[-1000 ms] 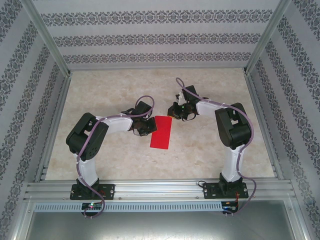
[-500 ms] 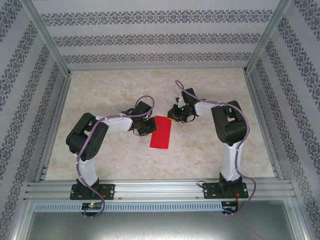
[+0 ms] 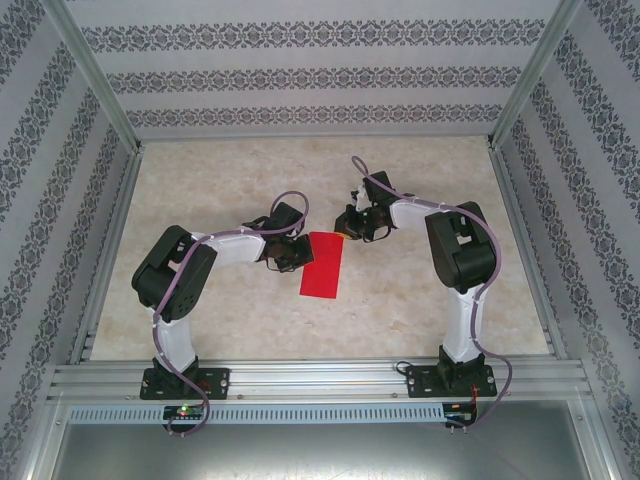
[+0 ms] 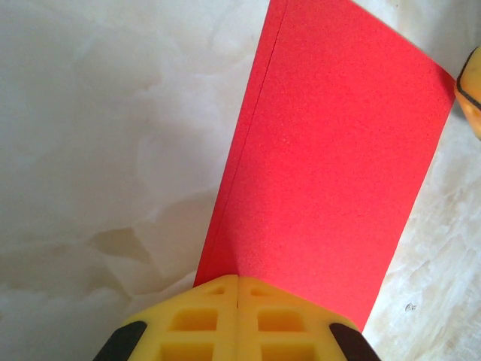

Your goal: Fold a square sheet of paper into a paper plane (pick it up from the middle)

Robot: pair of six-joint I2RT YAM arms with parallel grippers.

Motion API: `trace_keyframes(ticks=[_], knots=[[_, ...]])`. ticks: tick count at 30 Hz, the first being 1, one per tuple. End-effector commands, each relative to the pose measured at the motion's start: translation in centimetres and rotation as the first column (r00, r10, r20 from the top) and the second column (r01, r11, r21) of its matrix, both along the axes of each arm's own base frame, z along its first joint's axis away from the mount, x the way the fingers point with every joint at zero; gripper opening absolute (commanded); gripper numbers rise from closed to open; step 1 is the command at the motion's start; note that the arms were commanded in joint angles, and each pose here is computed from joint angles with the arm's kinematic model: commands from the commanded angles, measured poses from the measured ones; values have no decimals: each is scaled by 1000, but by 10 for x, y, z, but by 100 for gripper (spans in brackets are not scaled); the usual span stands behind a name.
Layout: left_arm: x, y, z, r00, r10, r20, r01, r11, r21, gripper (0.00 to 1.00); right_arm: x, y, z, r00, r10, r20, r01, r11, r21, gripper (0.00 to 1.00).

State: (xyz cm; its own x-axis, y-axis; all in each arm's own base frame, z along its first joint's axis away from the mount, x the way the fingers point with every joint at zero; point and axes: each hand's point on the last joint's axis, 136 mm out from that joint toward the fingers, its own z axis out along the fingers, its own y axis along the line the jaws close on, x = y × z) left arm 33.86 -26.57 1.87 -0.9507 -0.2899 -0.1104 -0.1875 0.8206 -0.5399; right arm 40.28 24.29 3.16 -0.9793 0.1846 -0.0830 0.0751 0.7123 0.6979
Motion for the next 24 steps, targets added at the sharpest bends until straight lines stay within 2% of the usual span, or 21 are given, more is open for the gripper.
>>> trace_keyframes(ticks=[1,9,13,19,24], knots=[[-30,22,-26,994,0,-106,11,994,107,0,-2,-5,-16,1000,2,-22,-2,1000,-28,11],[-30,22,-25,994,0,-106,12,994,108,0,-6,-8,-29,998,-4,-70,1,999,-32,11],[-30,21,-25,994,-2,-105,13,994,108,0,-5,-6,-11,998,-4,-63,4,1000,-2,11],[-30,22,-26,994,0,-107,12,994,108,0,-8,-3,36,999,16,31,-17,999,36,13],[-30,22,-26,994,3,-105,8,994,109,0,-33,8,33,998,46,42,-49,997,53,13]])
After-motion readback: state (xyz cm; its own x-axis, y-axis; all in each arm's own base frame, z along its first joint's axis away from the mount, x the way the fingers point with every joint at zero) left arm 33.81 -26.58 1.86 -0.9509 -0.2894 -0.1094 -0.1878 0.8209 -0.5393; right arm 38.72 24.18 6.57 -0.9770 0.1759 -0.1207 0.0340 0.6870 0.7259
